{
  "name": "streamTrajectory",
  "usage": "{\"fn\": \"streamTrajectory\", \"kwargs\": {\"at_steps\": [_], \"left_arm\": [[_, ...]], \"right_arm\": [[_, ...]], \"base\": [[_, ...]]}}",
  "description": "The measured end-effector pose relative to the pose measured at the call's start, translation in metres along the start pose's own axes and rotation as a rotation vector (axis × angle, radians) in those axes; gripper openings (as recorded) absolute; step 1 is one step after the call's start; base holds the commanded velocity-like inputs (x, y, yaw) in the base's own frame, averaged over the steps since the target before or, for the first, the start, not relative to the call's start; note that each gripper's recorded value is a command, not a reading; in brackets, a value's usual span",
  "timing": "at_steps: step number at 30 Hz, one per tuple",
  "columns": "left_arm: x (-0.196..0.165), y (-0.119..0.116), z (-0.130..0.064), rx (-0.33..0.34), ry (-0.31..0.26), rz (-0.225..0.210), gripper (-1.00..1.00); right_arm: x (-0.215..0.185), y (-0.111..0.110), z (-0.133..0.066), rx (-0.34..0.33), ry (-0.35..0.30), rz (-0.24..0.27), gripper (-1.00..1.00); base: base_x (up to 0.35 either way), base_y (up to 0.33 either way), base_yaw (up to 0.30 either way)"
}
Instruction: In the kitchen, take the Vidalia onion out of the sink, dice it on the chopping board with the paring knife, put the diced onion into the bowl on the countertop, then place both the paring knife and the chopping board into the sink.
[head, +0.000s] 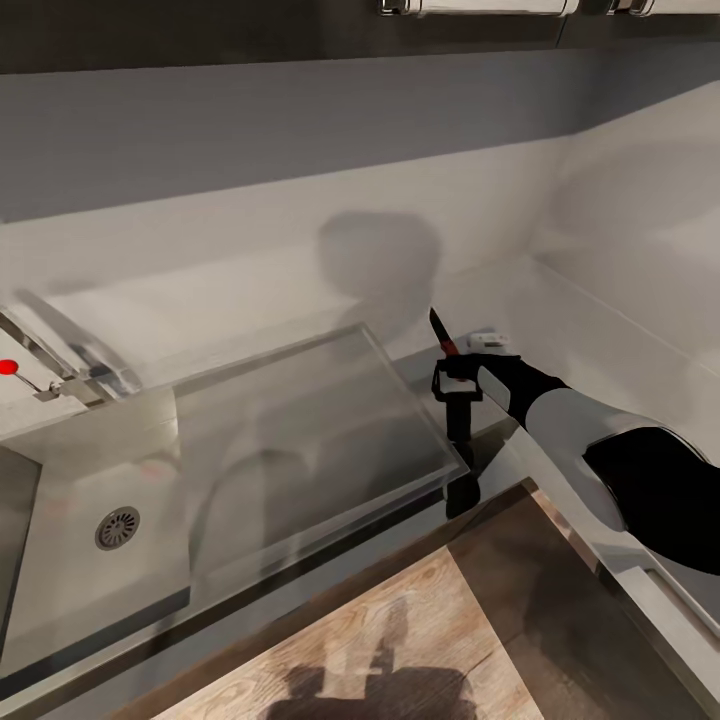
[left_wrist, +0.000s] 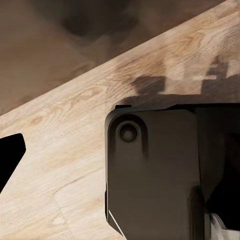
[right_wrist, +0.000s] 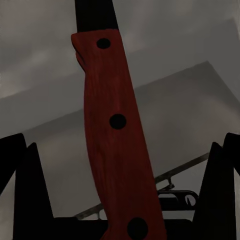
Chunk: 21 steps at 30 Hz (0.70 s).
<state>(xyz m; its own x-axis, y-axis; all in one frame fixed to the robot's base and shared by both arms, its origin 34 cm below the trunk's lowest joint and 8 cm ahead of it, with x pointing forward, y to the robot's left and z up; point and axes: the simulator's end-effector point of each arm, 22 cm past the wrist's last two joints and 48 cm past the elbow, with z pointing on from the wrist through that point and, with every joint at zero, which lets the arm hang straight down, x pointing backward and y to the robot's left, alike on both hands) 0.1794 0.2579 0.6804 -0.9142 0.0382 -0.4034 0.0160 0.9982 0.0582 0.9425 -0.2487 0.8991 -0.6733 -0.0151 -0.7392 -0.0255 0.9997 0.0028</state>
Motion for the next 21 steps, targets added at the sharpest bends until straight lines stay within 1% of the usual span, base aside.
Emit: {"fn": "streamTrajectory", "kwargs": {"at_steps": [13, 21], "left_arm": [[0.0041, 0.0008, -0.0007, -0.001, 0.009, 0.002, 1.0], [0.0026, 0.0012, -0.0004, -0.002, 0.003, 0.003, 1.0]], "right_arm": [[-0.0001, 0.0015, 0.0, 0.001, 0.003, 0.001, -1.0], [0.0034, -0.0034, -0.004, 0.011, 0.015, 0.008, -1.0]], "base": [[0.0, 0.0, 0.0], [0.0, 0.0, 0.0]]}}
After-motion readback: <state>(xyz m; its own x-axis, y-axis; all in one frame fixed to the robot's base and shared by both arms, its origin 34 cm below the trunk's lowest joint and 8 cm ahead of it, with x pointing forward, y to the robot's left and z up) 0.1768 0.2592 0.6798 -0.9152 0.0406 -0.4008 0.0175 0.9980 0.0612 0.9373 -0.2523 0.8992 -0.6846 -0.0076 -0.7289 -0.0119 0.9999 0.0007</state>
